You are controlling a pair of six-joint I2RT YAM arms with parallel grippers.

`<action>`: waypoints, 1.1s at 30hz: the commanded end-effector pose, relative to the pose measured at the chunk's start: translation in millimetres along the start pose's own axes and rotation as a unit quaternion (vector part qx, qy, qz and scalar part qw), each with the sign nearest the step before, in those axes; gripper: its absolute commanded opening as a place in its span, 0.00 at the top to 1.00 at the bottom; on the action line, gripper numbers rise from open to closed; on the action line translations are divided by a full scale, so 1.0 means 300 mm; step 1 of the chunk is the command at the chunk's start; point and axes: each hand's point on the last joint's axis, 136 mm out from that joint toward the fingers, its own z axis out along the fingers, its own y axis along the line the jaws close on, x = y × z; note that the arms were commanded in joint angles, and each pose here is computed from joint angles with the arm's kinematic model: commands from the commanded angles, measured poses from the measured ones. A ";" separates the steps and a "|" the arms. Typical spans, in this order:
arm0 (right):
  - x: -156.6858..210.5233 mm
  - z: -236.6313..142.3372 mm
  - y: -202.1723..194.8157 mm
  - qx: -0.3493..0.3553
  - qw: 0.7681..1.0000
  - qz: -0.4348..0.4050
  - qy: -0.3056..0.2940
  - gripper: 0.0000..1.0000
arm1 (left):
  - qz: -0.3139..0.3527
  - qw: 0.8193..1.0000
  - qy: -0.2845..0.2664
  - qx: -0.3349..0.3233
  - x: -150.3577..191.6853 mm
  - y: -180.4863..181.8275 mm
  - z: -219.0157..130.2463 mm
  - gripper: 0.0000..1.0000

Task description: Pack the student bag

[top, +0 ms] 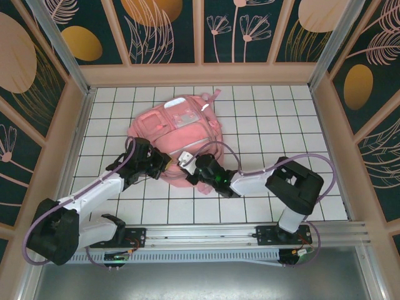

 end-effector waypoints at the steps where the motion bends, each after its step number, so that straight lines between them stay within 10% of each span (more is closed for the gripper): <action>1: 0.048 -0.051 -0.072 0.010 0.999 0.044 0.024 1.00 | -0.009 1.000 -0.017 -0.004 -0.032 0.027 -0.020 1.00; 16: 0.170 -0.114 -0.331 0.085 0.984 0.140 0.071 1.00 | 0.075 0.994 -0.042 -0.061 -0.191 0.074 -0.050 1.00; 26: 0.103 -0.107 -0.135 -0.010 0.993 0.103 0.059 1.00 | 0.119 0.976 -0.051 -0.173 -0.444 0.140 -0.102 1.00; 29: 0.052 -0.074 -0.056 -0.038 0.993 0.098 0.047 1.00 | 0.108 0.978 -0.052 -0.173 -0.478 0.100 -0.103 0.69; 33: -0.027 -0.015 0.015 -0.065 0.992 0.106 0.020 1.00 | 0.079 0.982 -0.059 -0.163 -0.449 0.104 -0.128 0.57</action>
